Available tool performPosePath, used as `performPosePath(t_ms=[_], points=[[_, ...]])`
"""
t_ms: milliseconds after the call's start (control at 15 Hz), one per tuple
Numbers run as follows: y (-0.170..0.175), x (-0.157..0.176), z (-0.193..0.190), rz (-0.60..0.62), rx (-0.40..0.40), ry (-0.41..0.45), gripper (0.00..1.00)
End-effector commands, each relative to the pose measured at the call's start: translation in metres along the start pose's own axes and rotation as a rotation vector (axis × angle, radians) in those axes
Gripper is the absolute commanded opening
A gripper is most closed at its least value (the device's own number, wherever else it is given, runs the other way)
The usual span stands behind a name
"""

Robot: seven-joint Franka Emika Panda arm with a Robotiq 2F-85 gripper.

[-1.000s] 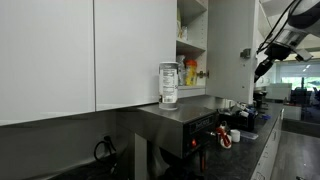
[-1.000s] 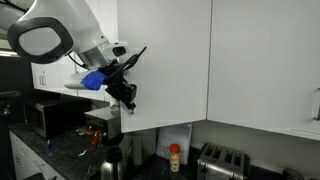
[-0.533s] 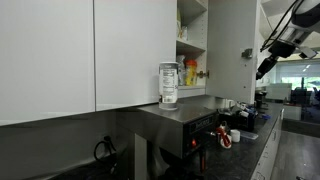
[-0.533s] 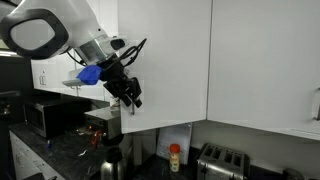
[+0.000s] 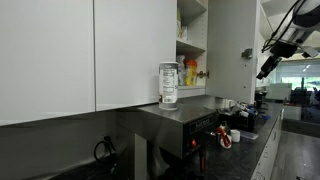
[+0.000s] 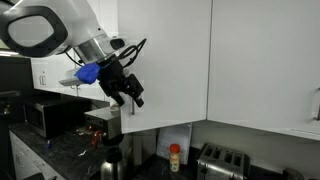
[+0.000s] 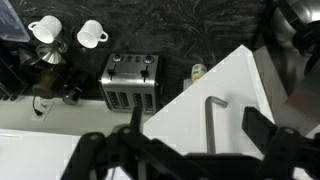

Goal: Open the cupboard door, place the sugar in the cupboard, then close the cupboard door

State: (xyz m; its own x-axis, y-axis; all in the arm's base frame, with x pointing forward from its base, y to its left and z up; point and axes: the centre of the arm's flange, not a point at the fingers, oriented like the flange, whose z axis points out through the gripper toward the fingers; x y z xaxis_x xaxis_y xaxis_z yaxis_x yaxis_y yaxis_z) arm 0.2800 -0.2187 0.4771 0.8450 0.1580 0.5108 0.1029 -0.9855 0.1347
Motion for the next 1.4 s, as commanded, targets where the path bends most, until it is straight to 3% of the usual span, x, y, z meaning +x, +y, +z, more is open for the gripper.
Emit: performPosePath(t_ms=[0, 400, 1333], points=[[0.0, -0.005, -0.007, -0.013, 0.002, -0.063, 1.0], [-0.012, -0.013, -0.02, -0.025, 0.004, -0.124, 1.0], [-0.071, -0.034, -0.085, 0.015, -0.136, -0.211, 1.0]])
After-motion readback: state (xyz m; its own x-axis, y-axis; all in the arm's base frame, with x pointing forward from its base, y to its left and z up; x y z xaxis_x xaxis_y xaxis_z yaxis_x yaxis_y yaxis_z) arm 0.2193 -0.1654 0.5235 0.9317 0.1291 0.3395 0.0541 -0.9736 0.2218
